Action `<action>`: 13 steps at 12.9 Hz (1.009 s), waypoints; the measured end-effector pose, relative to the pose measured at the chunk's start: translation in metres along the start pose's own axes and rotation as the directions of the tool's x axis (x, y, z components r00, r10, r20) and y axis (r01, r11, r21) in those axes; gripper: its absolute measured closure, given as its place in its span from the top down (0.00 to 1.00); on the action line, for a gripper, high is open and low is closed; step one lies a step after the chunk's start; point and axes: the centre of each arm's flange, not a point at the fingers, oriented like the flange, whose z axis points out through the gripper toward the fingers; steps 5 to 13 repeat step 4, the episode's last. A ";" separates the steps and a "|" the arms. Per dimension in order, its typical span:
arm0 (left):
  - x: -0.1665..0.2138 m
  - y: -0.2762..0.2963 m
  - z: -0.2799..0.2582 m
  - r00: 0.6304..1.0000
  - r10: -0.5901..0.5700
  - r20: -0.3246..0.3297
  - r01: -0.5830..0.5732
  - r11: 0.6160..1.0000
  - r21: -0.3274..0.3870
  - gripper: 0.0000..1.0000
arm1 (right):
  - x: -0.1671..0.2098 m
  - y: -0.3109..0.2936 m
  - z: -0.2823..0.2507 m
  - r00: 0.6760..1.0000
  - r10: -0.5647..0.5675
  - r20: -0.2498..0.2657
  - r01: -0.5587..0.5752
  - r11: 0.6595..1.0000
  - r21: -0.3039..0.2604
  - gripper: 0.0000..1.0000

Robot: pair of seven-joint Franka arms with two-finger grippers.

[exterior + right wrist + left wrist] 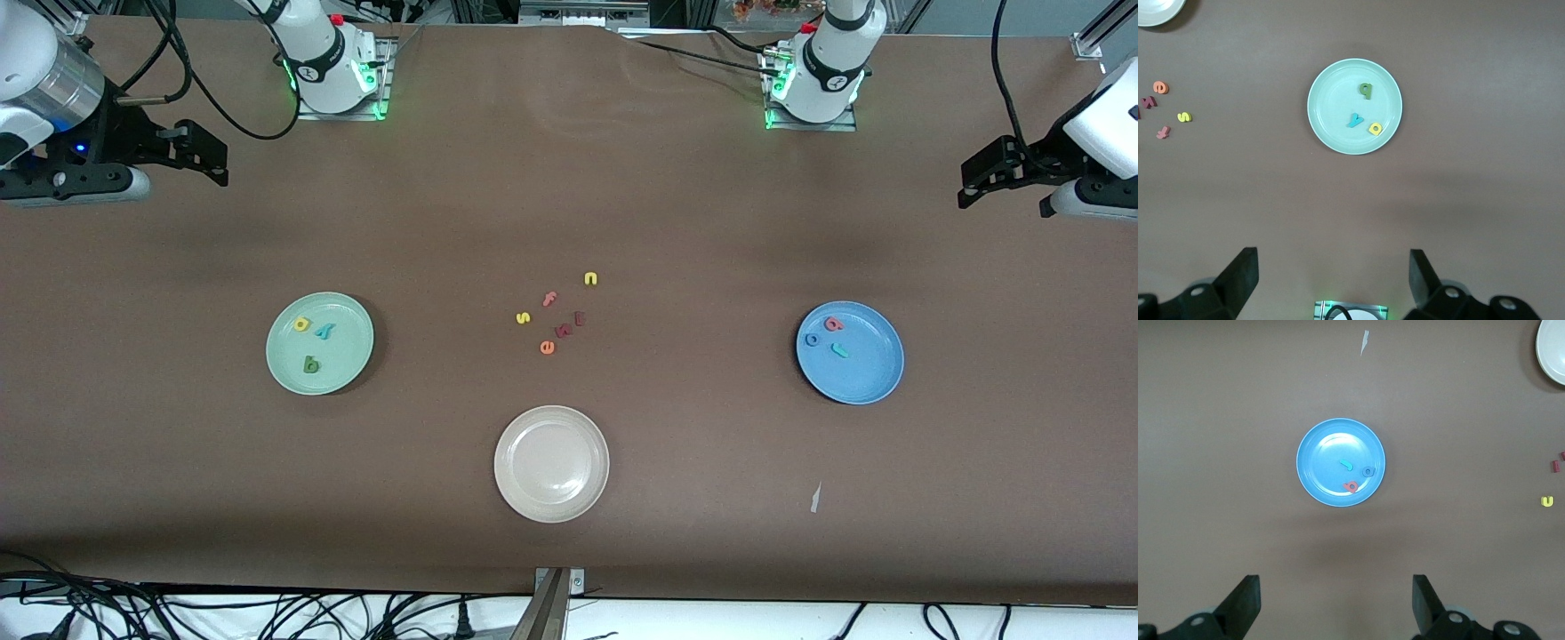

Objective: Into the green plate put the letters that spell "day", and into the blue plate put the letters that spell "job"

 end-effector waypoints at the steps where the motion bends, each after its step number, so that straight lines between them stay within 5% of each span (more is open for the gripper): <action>1: 0.000 -0.001 0.000 1.000 -0.001 -0.001 0.001 1.000 0.000 1.00 | 0.000 0.001 0.001 1.000 0.001 0.001 -0.001 1.000 0.000 1.00; 13: 0.000 -0.005 0.000 1.000 -0.009 -0.001 0.009 1.000 0.000 1.00 | 0.002 0.001 0.003 1.000 0.002 0.005 -0.002 1.000 0.000 1.00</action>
